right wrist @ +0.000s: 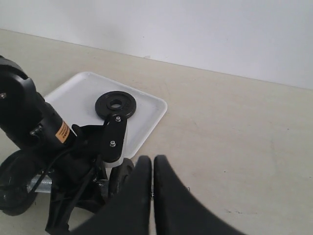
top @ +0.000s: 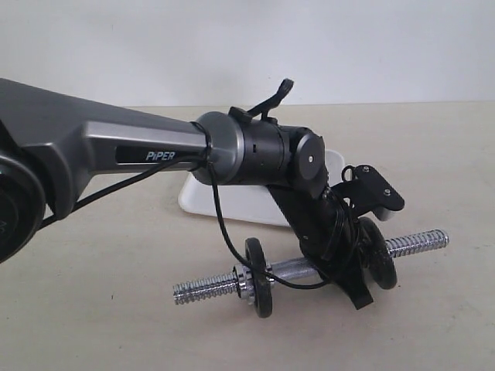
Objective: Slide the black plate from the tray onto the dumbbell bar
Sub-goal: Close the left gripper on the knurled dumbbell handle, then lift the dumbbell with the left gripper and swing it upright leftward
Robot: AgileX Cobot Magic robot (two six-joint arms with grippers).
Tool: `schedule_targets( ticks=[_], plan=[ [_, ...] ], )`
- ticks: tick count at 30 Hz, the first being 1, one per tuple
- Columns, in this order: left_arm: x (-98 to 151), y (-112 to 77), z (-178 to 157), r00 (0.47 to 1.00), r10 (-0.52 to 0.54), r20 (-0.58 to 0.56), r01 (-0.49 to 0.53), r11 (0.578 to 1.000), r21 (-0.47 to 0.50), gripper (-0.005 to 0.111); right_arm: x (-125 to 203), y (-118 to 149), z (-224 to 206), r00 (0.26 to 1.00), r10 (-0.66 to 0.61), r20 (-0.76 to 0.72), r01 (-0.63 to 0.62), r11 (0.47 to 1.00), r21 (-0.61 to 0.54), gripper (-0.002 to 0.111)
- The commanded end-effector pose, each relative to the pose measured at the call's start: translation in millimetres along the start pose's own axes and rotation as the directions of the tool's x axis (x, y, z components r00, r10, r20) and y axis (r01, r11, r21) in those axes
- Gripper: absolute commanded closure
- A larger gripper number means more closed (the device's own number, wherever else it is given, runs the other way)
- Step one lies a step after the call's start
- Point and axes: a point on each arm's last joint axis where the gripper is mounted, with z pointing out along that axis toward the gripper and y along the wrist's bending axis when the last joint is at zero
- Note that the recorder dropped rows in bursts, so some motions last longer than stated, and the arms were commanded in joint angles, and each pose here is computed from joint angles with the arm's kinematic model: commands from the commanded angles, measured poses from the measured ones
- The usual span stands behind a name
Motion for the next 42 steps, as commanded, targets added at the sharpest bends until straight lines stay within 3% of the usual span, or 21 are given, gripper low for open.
schedule_targets(
  ticks=[1, 6, 12, 21, 31, 42],
  plan=[
    [2.4, -4.1, 12.4, 0.997, -0.059, 0.042, 0.057, 0.997, 0.050, 0.102, 1.3, 0.3, 1.1, 1.000, 0.006, -0.007, -0.006, 1.000, -0.004, 0.109],
    [-18.7, -8.4, -6.2, 0.975, -0.049, 0.217, 0.034, 0.997, 0.075, 0.102, 1.3, 0.3, 1.1, 1.000, 0.006, -0.007, -0.006, 1.000, -0.004, 0.109],
    [-28.9, -9.0, -28.6, 0.959, -0.012, 0.284, 0.005, 1.000, 0.027, 0.102, 1.3, 0.3, 1.1, 1.000, 0.006, -0.007, -0.006, 1.000, -0.004, 0.109],
    [-18.1, -12.3, -45.7, 0.959, 0.011, 0.282, -0.006, 1.000, -0.017, 0.102, 2.0, 0.5, 1.0, 1.000, 0.006, -0.014, -0.006, 1.000, -0.006, 0.109],
    [-18.0, -6.6, -86.5, 0.922, 0.019, 0.387, 0.038, 0.990, -0.138, 0.102, 2.7, 0.7, 1.0, 1.000, 0.006, -0.022, -0.006, 1.000, -0.008, 0.109],
    [6.5, -6.5, -93.2, 0.896, 0.004, 0.445, 0.117, 0.963, -0.243, 0.102, 2.7, 0.7, 1.0, 1.000, 0.006, -0.022, -0.006, 1.000, -0.008, 0.109]
  ],
)
